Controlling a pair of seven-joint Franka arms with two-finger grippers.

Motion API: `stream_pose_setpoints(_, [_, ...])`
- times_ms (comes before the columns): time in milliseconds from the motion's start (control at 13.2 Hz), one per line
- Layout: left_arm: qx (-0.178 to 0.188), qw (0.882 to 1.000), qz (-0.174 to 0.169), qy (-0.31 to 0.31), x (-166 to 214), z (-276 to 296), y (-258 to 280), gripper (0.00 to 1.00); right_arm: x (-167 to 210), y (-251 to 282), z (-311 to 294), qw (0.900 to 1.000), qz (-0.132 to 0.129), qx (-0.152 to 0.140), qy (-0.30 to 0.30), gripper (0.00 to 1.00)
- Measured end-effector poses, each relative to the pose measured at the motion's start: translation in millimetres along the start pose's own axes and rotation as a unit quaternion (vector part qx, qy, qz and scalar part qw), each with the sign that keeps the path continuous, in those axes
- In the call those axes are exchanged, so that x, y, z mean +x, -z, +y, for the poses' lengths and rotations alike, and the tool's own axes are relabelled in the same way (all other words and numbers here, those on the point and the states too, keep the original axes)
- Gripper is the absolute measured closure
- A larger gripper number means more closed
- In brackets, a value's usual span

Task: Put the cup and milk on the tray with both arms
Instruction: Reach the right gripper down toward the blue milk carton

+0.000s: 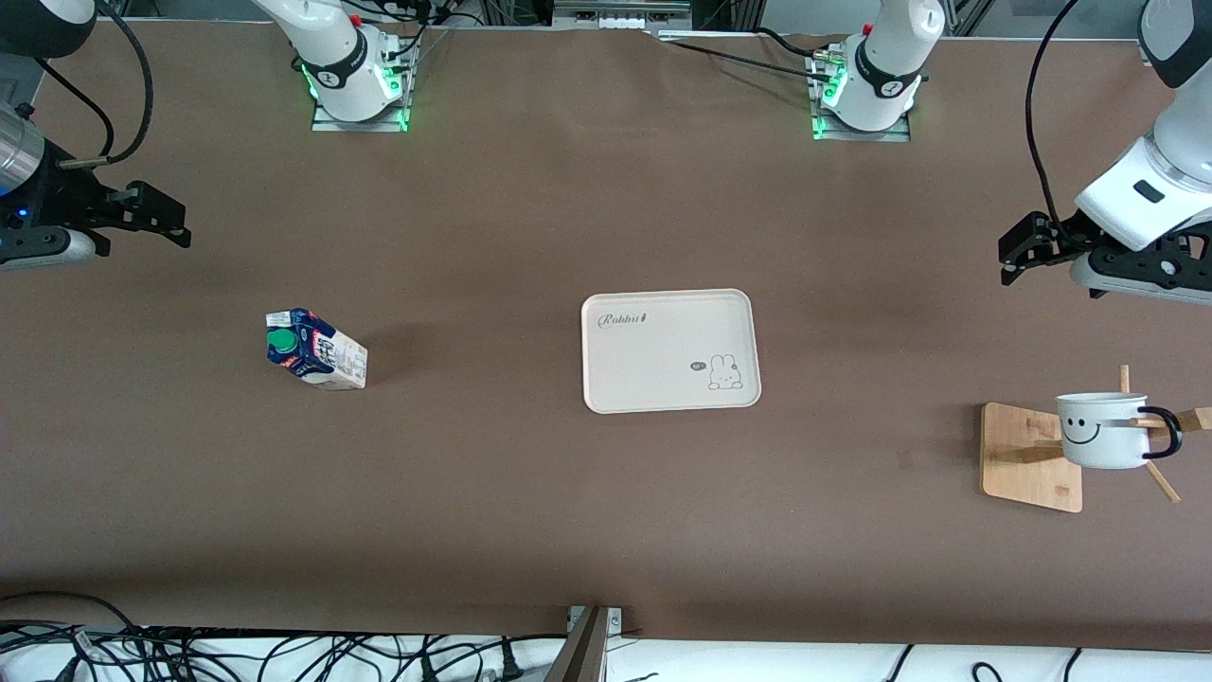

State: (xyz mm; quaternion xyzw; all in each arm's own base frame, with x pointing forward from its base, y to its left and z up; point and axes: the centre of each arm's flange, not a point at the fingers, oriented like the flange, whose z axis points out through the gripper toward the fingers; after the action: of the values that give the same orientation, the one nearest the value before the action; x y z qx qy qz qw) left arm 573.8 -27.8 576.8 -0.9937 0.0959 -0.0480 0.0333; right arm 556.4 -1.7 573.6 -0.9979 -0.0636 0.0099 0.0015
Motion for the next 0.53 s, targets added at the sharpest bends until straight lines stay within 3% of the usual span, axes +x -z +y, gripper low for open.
stream_pose_setpoints(532, [0.000,1.000,0.000,0.000,-0.1,-0.1,0.0,0.00,-0.7,-0.2,-0.1,1.000,-0.003,0.001,0.000,0.00])
